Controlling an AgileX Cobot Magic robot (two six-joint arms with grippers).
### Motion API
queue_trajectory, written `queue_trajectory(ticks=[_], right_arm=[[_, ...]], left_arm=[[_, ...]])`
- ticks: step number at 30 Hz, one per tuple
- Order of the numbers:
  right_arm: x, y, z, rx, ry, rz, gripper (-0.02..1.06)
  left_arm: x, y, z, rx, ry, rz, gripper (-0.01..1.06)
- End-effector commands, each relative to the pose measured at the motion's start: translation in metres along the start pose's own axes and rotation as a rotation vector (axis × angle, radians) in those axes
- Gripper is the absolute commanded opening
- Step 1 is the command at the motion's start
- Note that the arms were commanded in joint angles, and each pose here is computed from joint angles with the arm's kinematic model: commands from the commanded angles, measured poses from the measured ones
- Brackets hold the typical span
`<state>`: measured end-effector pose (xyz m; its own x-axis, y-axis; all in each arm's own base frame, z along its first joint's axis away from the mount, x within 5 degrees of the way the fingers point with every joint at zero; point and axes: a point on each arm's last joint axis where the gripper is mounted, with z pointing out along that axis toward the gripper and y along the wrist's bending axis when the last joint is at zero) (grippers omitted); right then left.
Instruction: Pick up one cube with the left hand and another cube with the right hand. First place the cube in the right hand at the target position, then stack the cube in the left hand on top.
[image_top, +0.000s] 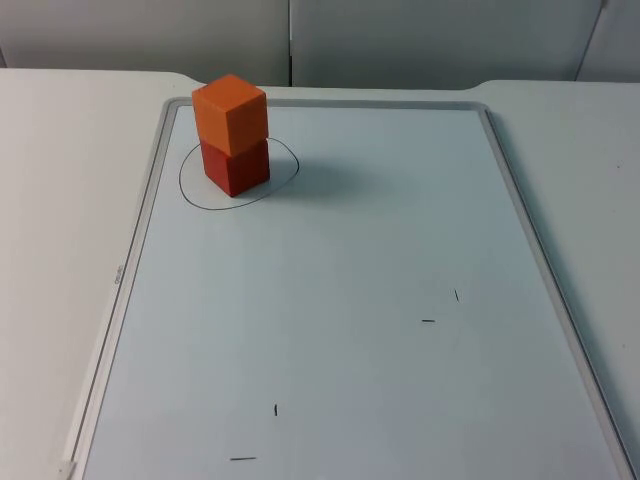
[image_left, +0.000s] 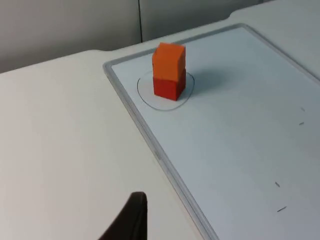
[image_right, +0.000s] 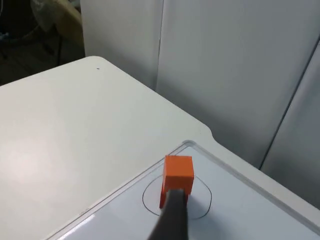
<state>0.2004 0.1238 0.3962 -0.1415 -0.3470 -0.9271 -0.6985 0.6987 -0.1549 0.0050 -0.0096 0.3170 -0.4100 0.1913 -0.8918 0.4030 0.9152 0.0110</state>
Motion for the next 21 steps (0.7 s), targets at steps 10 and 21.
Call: queue_trajectory(ticks=[10, 21], right_arm=[[0.031, 0.012, -0.033, 0.061, -0.049, -0.022, 0.73], [0.026, 0.020, -0.065, 0.086, -0.144, -0.037, 0.73]], left_arm=[[0.040, 0.000, 0.001, -0.018, 0.011, 0.006, 1.05], [0.040, 0.004, 0.003, -0.057, 0.010, 0.026, 1.05]])
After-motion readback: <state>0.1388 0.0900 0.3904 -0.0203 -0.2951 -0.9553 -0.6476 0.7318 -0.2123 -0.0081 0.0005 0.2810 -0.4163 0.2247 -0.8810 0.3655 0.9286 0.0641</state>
